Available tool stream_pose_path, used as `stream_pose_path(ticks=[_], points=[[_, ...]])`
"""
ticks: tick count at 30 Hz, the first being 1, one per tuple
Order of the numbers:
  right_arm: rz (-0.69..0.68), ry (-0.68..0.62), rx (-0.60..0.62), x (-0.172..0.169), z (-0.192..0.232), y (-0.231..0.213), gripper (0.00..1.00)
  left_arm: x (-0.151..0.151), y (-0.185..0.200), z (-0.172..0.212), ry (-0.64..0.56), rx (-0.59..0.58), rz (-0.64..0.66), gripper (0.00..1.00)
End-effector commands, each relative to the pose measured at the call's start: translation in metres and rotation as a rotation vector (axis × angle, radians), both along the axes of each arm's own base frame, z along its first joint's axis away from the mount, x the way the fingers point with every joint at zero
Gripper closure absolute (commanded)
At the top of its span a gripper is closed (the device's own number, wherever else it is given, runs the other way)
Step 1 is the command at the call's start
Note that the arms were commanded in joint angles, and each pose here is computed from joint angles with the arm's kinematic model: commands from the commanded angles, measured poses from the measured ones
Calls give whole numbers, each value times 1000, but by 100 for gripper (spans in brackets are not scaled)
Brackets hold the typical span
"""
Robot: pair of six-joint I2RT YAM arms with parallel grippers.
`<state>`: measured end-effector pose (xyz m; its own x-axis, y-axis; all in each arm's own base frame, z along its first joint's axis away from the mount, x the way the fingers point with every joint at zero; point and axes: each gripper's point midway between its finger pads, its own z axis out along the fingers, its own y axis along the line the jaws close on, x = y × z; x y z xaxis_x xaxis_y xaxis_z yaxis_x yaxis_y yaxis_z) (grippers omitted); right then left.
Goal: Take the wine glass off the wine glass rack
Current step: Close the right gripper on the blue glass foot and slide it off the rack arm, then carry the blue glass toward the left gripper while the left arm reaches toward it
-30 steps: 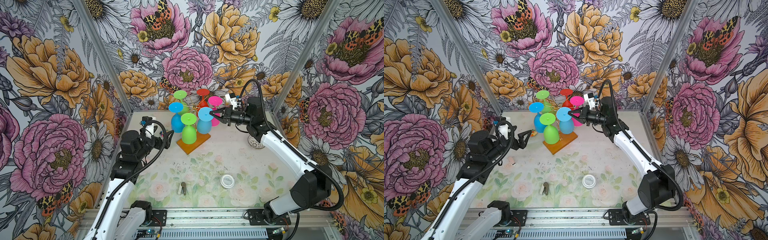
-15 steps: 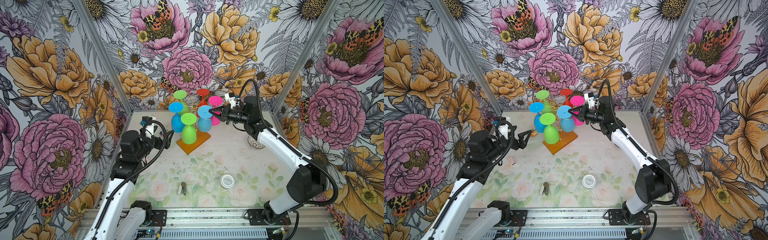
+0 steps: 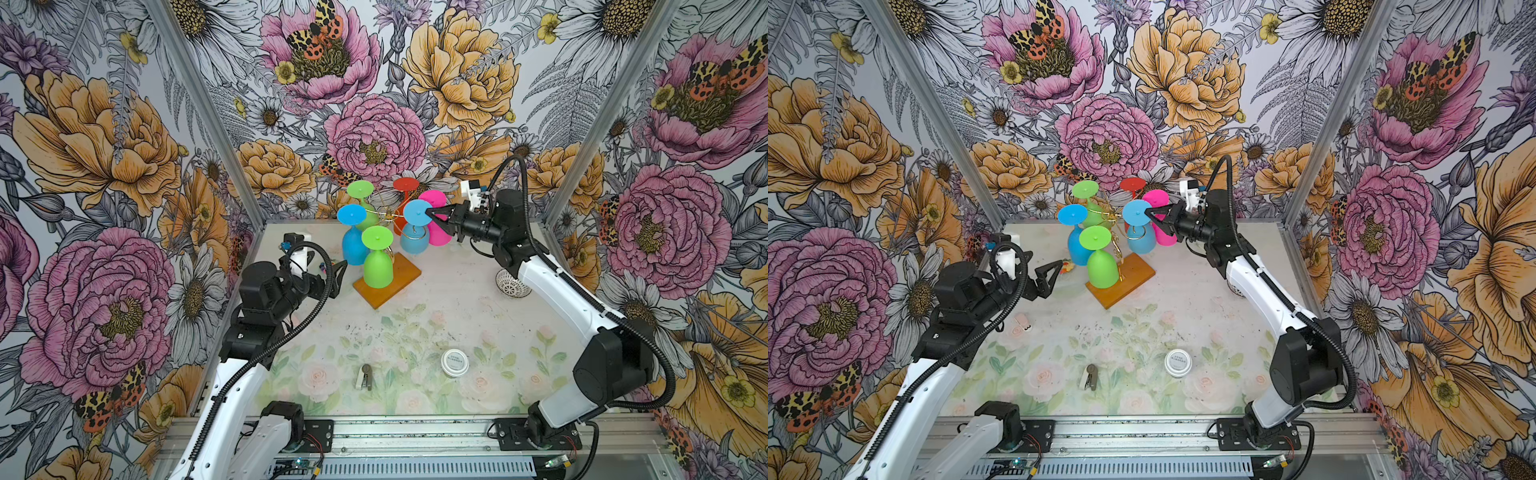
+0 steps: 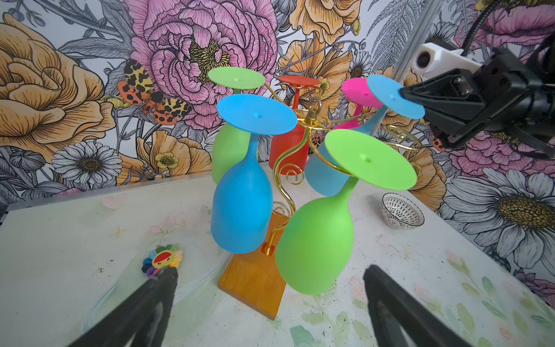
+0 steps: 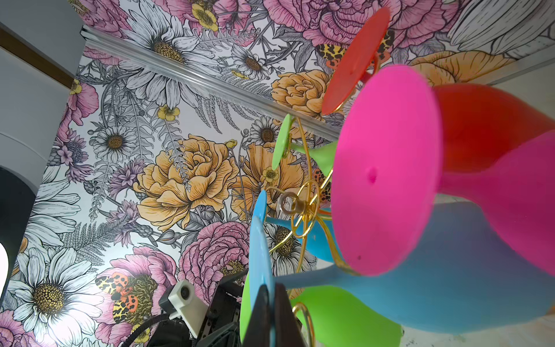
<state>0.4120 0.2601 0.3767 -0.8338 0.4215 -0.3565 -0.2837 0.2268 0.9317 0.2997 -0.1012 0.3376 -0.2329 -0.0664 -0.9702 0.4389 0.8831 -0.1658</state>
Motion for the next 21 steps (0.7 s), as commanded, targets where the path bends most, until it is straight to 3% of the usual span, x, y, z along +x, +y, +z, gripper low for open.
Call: stream_pose_path(ticks=[1, 11, 21], points=[[-23, -56, 21, -8, 16, -9, 100, -2, 0, 0, -13, 16, 0, 1], [-24, -64, 23, -25, 17, -19, 100, -15, -10, 16, -7, -22, -64, 1], [13, -92, -5, -47, 13, -25, 100, -34, -28, 37, 73, -147, -172, 1]])
